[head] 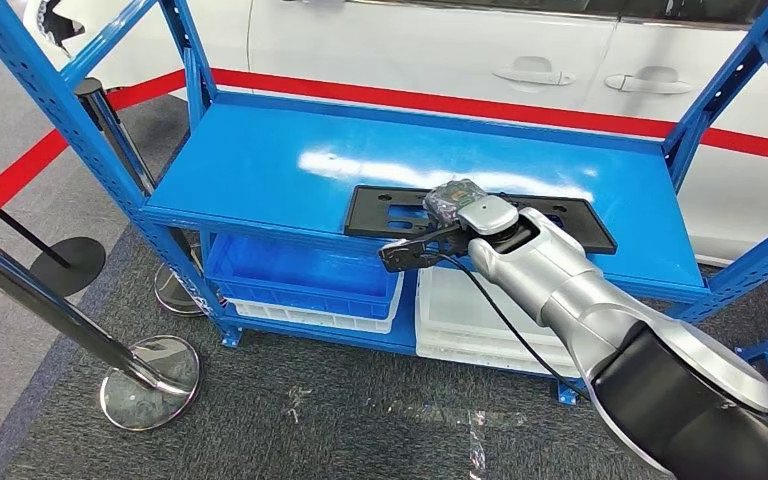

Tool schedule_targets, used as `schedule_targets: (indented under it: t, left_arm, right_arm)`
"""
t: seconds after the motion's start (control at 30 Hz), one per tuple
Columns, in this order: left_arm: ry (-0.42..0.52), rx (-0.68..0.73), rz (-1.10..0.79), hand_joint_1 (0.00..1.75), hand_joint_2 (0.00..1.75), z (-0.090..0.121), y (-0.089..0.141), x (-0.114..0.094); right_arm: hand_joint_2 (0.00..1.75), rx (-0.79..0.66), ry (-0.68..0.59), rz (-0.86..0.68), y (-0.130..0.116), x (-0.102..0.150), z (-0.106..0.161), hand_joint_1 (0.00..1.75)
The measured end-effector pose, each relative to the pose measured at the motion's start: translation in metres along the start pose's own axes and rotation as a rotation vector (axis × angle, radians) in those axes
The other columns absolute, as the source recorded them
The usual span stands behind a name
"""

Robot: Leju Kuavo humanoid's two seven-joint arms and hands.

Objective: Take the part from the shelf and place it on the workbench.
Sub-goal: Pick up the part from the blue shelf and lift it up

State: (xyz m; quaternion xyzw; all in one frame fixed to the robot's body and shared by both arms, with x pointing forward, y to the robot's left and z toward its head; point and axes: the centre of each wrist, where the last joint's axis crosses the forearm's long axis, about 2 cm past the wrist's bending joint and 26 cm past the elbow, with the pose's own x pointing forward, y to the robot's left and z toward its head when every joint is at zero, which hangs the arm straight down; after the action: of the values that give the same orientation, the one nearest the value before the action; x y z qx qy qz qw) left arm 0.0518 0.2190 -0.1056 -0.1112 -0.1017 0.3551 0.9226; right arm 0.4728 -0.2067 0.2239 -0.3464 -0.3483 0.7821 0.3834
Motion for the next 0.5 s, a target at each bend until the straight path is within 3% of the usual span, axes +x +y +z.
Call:
schedule_targets:
  t: [0.3, 0.33, 0.4, 0.43, 0.5]
  left_arm:
    - [-0.005, -0.002, -0.002, 0.0, 0.0, 0.0001, 0.0005, -0.0006]
    - [-0.005, -0.002, -0.002, 0.0, 0.0, 0.0001, 0.0005, -0.0006]
    - [-0.005, -0.002, -0.002, 0.0, 0.0, 0.0001, 0.0005, -0.0006]
    - [-0.005, -0.002, -0.002, 0.0, 0.0, 0.0001, 0.0005, -0.0006]
    - [-0.007, -0.002, -0.002, 0.0, 0.0, 0.0001, 0.0005, -0.0007]
  right_arm:
    - [1.75, -0.019, -0.002, 0.002, 0.0001, -0.0008, 0.0001, 1.75]
    - [1.75, -0.02, -0.002, 0.002, 0.0002, -0.001, 0.0001, 1.4]
    - [1.75, -0.021, -0.001, 0.001, 0.0004, -0.0014, 0.0002, 0.53]
    - [1.31, -0.021, -0.001, 0.001, 0.0004, -0.0015, 0.0002, 0.09]
    - [0.44, -0.021, -0.004, 0.003, 0.0004, -0.0015, 0.0002, 0.0]
